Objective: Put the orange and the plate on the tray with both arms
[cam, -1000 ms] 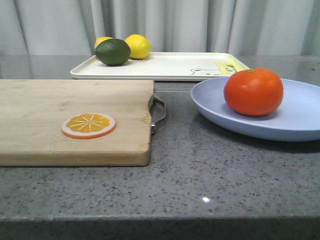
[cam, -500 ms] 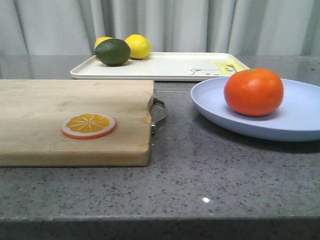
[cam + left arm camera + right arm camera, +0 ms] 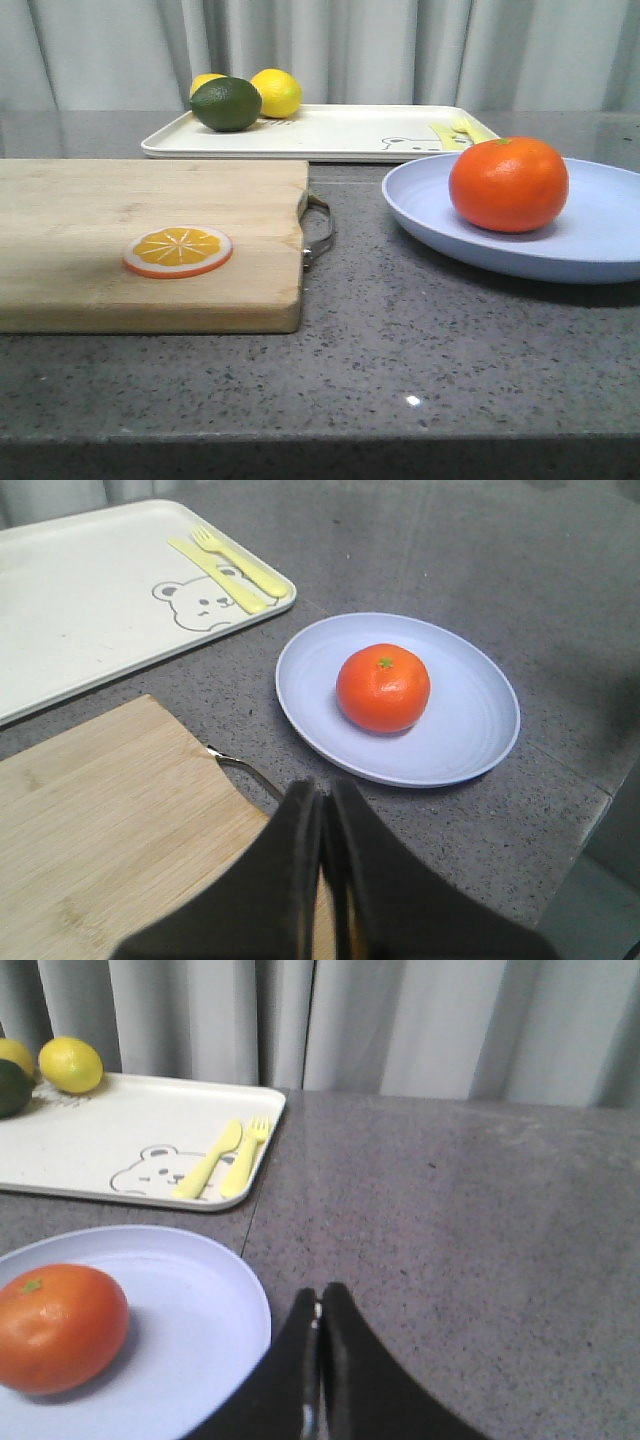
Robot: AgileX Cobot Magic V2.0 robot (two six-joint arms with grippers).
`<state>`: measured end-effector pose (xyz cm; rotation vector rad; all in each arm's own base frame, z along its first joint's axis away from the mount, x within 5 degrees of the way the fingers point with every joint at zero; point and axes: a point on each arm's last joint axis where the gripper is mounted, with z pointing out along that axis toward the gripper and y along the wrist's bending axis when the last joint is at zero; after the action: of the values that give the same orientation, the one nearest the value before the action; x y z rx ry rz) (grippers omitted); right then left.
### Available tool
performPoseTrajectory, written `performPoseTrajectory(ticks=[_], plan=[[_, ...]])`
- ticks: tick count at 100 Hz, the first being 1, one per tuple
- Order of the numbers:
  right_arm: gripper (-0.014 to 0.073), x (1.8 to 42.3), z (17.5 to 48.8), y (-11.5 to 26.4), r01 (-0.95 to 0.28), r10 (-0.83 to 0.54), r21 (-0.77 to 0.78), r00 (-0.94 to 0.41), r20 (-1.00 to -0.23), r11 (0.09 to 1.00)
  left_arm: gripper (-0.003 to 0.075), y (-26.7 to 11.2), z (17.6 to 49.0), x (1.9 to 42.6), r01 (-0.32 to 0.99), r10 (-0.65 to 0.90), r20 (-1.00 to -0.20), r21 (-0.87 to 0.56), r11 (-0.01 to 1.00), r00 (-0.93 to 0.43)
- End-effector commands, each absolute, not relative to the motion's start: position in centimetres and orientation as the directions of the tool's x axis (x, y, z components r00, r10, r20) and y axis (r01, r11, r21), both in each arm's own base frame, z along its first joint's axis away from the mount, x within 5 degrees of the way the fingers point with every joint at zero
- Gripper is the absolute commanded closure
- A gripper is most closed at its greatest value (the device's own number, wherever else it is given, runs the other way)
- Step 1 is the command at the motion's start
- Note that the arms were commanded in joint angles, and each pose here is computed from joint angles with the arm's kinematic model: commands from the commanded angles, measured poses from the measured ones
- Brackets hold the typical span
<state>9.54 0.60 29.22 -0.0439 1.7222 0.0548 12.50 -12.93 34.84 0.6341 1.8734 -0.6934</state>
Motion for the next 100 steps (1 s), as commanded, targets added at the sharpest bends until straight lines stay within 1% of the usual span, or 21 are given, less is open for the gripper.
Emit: performPoseTrajectory(ticks=[1, 10, 17, 20, 27, 35, 36, 39, 42, 46, 57, 71, 85, 100], plan=[[0.0661, 10.3, 30.3, 0.6, -0.055, 0.0, 0.008, -0.132, -0.991, 0.998, 0.0741, -12.1, 36.0, 12.0, 0.691, 0.003, -0.963, -0.192, 0.697, -0.27], [0.0648, 11.2, 30.0, 0.7, -0.059, 0.009, 0.023, -0.221, -0.975, 0.998, 0.0741, -11.6, 35.4, 11.5, 0.689, -0.007, -0.965, -0.192, 0.699, -0.261], [0.0589, 12.2, 30.0, 0.8, -0.058, 0.022, 0.041, -0.3, -0.954, 0.997, 0.0741, -11.6, 35.1, 11.4, 0.688, -0.005, -0.965, -0.192, 0.7, -0.264], [0.0551, 12.6, 30.0, 0.9, -0.057, 0.021, 0.042, -0.332, -0.943, 0.997, 0.0741, -11.6, 35.1, 11.4, 0.688, -0.003, -0.964, -0.192, 0.7, -0.265], [0.043, 13.8, 30.0, 1.0, -0.055, 0.025, 0.051, -0.397, -0.918, 0.997, 0.0741, -11.6, 35.0, 11.5, 0.687, -0.001, -0.964, -0.192, 0.701, -0.268], [0.0256, 15.3, 30.4, 1.3, -0.049, 0.065, 0.099, -0.464, -0.884, 0.994, 0.0741, -11.6, 35.0, 11.5, 0.687, -0.004, -0.964, -0.192, 0.701, -0.264], [0.0256, 15.4, 30.3, 1.3, -0.048, 0.069, 0.104, -0.473, -0.878, 0.993, 0.0741, -11.6, 35.0, 11.5, 0.687, -0.004, -0.964, -0.192, 0.701, -0.264], [0.0201, 15.8, 30.6, 1.4, -0.046, 0.088, 0.127, -0.491, -0.867, 0.991, 0.074, -11.6, 35.0, 11.5, 0.687, -0.007, -0.965, -0.192, 0.701, -0.262], [0.0169, 16.3, 30.7, 1.6, -0.042, 0.11, 0.154, -0.519, -0.848, 0.987, 0.0741, -11.6, 35.0, 11.5, 0.687, -0.007, -0.965, -0.192, 0.701, -0.262], [0.014, 17.1, 30.7, 1.8, -0.037, 0.127, 0.179, -0.564, -0.816, 0.983, 0.0741, -11.6, 35.0, 11.5, 0.687, -0.007, -0.965, -0.192, 0.701, -0.262], [0.0138, 19.2, 30.4, 2.3, -0.021, 0.154, 0.23, -0.684, -0.713, 0.973, 0.0741, -11.6, 35.0, 11.5, 0.687, -0.007, -0.965, -0.192, 0.701, -0.262], [0.0138, 21.6, 30.0, 2.8, 0.007, 0.173, 0.265, -0.774, -0.609, 0.964, 0.0741, -11.6, 35.0, 11.5, 0.685, -0.013, -0.964, -0.199, 0.7, -0.267], [0.0138, 23.4, 29.6, 2.9, 0.048, 0.204, 0.285, -0.809, -0.551, 0.957, 0.0741, -11.6, 35.0, 11.5, 0.685, -0.014, -0.963, -0.201, 0.7, -0.268], [0.0138, 24.4, 28.6, 3.0, 0.078, 0.224, 0.291, -0.831, -0.51, 0.954, 0.0741, -11.6, 35.0, 11.5, 0.685, -0.014, -0.963, -0.201, 0.7, -0.268]])
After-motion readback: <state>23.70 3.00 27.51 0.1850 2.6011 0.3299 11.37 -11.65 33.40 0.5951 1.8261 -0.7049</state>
